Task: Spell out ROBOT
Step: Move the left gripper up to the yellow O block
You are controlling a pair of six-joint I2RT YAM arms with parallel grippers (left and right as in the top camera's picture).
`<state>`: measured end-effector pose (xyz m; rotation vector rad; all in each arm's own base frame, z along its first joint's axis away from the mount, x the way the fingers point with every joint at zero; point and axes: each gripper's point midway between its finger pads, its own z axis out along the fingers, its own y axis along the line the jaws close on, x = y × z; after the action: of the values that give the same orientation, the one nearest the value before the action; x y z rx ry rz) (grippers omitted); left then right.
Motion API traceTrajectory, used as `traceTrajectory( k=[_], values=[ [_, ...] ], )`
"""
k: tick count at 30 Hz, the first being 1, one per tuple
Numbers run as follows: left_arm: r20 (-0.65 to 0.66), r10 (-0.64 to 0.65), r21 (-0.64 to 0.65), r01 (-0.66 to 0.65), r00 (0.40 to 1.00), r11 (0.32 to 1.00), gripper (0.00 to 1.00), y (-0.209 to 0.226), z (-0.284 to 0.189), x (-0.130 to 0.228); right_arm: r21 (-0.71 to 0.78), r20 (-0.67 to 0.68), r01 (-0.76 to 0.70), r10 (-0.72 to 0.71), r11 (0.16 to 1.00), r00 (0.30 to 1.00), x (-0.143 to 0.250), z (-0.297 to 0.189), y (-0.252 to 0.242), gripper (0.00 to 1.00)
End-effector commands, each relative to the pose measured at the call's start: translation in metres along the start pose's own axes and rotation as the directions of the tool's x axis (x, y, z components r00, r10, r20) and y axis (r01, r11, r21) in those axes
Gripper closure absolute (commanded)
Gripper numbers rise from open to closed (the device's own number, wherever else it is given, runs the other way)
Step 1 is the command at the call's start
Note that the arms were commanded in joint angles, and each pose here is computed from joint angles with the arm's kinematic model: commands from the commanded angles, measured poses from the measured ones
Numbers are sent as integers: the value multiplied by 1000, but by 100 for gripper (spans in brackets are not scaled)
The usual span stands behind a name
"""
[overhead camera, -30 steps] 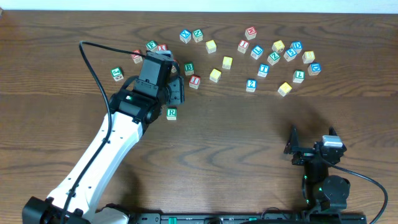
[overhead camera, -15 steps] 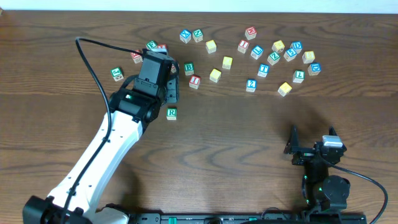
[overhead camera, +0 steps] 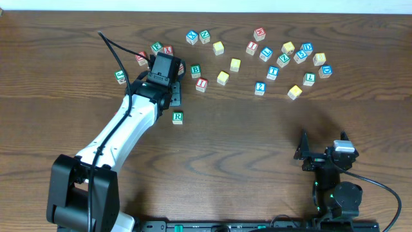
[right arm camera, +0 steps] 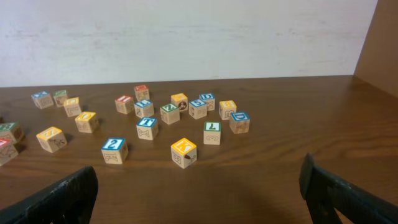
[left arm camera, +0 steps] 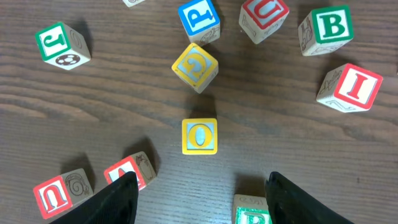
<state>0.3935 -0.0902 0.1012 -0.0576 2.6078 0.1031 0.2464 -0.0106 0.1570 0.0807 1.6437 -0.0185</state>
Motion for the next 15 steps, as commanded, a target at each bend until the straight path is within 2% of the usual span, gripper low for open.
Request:
traceTrajectory(
  k=[1, 9, 15],
  values=[
    [28, -7, -18, 8, 1000, 1000, 36, 6, -1, -14, -2, 1, -6, 6, 1000, 1000, 0, 0, 1, 1],
    [-17, -106, 67, 107, 994, 992, 35, 19, 3, -32, -2, 1, -6, 6, 1000, 1000, 0, 0, 1, 1],
    [-109, -103, 31, 107, 989, 994, 36, 28, 14, -37, -2, 1, -6, 6, 1000, 1000, 0, 0, 1, 1]
  ],
)
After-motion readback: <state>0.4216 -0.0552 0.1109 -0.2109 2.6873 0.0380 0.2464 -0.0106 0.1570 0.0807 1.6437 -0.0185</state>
